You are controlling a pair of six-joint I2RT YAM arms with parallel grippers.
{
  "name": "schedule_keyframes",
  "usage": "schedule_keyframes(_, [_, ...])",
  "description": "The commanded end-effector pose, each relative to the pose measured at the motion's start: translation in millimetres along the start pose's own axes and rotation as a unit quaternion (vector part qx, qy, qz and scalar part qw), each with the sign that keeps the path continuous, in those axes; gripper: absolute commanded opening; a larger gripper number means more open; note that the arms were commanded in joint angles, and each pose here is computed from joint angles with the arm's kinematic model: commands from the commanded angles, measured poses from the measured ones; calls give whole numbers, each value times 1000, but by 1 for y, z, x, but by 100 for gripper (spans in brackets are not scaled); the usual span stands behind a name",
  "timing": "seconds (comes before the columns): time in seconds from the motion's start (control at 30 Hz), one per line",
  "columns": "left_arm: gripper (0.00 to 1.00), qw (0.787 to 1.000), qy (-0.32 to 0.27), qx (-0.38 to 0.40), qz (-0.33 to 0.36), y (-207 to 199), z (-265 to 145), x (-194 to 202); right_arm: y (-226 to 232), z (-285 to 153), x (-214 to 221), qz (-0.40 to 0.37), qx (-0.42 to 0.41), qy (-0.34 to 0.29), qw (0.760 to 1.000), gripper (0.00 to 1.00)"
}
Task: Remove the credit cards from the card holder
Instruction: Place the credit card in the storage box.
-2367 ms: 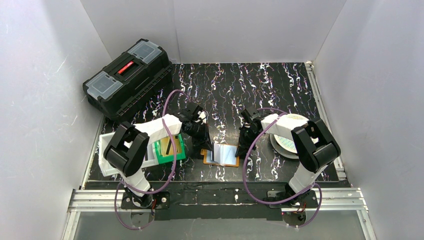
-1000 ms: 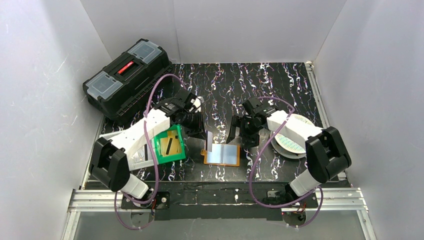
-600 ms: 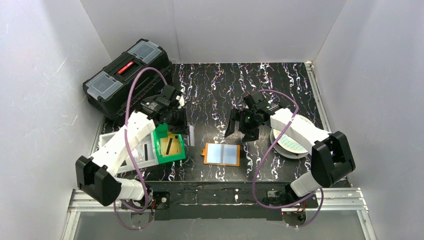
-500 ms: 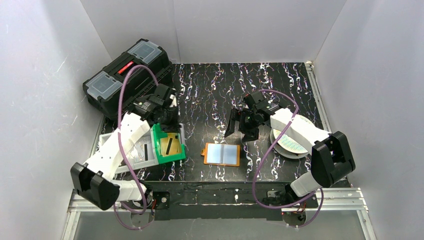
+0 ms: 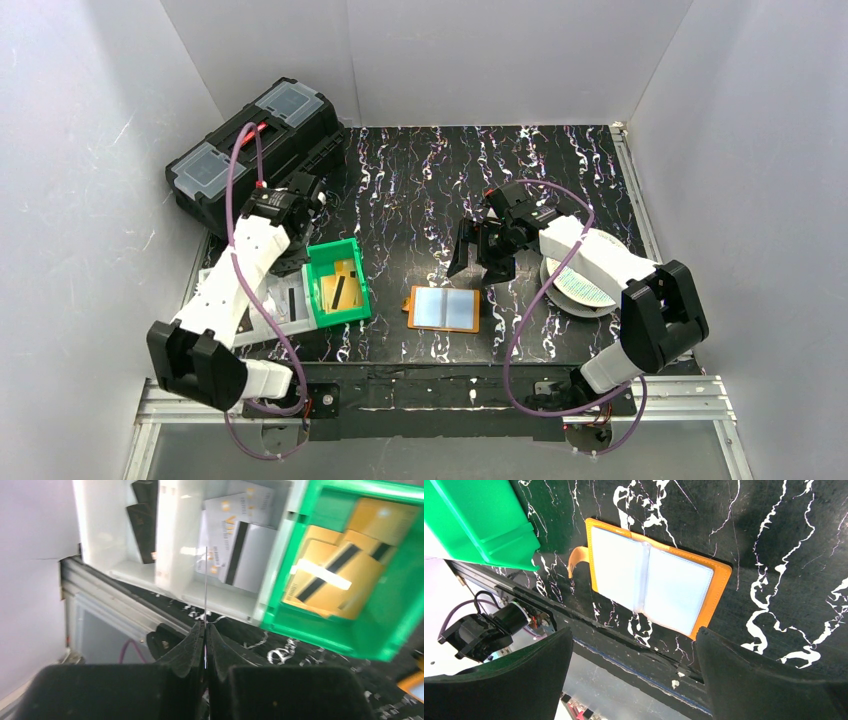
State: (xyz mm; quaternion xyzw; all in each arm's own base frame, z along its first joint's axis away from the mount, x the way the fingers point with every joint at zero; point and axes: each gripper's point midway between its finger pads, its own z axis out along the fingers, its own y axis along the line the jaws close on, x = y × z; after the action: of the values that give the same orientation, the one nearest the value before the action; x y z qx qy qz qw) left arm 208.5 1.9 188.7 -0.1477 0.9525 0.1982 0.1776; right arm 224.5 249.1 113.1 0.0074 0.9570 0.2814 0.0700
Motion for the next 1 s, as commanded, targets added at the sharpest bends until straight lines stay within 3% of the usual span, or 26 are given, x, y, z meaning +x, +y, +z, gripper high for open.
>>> schedule_keyframes(0.0, [0,995,6,-92,21,27,22,-3,13,-8,-7,-26,-16,-5,1000,98])
schedule_keyframes(0.37, [0,994,53,-93,39,4,67,2,7,-9,-5,-22,-5,-8,1000,98])
schedule_keyframes(0.7, [1,992,78,-87,52,-1,81,11,4,-7,-5,-22,0,-8,1000,98])
schedule_keyframes(0.8, [22,992,79,-81,52,-2,81,10,4,-7,-5,-23,1,-9,1000,98])
schedule_keyframes(0.97, [37,993,79,-67,52,-5,78,9,2,-6,-4,-24,2,-7,1000,98])
